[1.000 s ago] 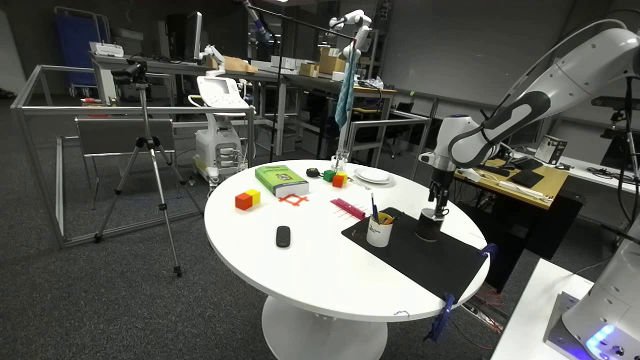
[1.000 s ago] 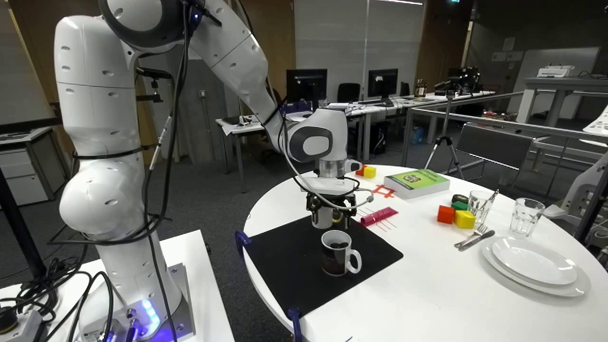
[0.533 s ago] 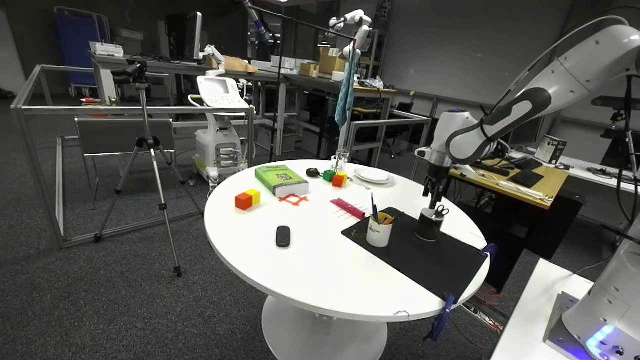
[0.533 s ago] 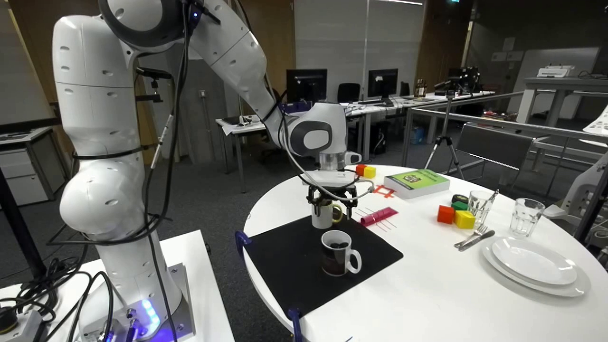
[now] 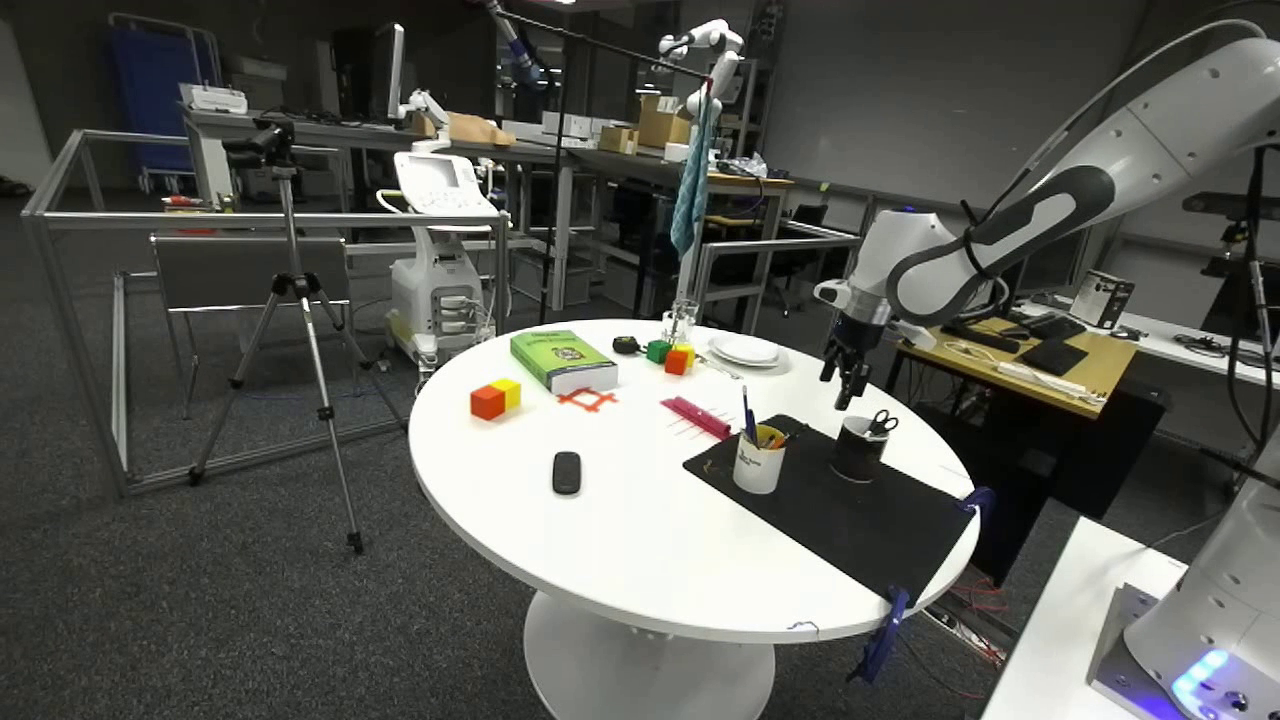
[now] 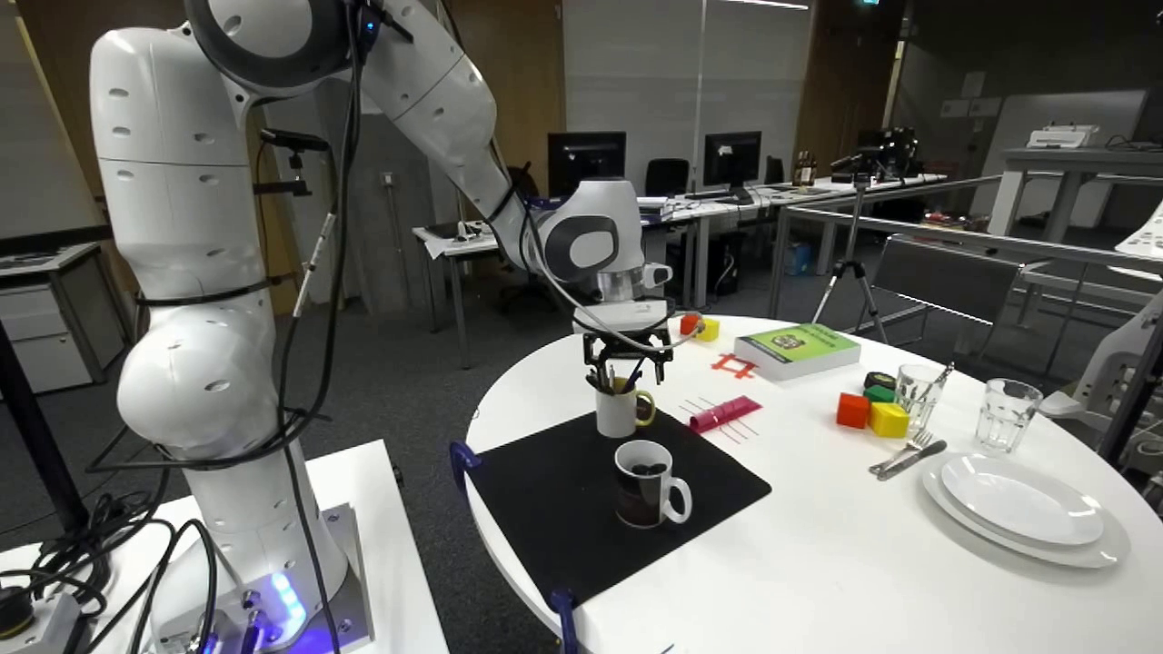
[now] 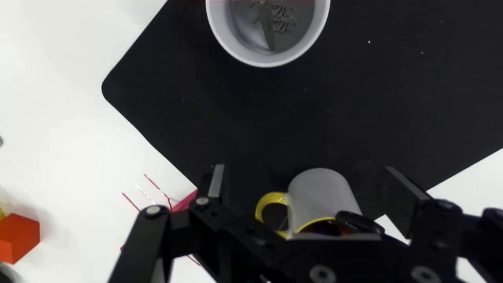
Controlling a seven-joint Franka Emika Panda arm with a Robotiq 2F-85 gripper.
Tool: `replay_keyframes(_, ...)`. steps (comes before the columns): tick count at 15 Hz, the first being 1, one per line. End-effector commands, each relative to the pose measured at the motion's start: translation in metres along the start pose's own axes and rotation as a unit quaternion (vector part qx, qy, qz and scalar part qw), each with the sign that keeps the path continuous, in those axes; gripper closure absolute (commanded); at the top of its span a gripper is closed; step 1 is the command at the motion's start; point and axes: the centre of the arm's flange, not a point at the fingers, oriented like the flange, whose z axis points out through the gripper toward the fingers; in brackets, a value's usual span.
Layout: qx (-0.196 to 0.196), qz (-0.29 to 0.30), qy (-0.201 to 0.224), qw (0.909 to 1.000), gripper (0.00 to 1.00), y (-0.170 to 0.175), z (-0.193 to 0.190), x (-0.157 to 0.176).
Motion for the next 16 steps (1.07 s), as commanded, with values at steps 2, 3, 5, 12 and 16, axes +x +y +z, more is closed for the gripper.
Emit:
replay_keyframes(2,-0.021,-0.05,0.035,0.9979,0.0,-0.022,-0.025,0.008)
replay_keyframes(3,-0.023,-0.053,0.035,0.9977,0.0,-0.026,-0.029,0.009)
replay_keyframes(5,-0.012,-0.037,0.019,0.9991,0.0,-0.017,-0.013,0.021)
replay_keyframes(12,0.004,-0.081,0.03,0.9963,0.0,-0.022,0.003,0.009)
replay_keyframes(16,0.027,-0.126,0.042,0.9908,0.0,-0.027,0.005,0.004)
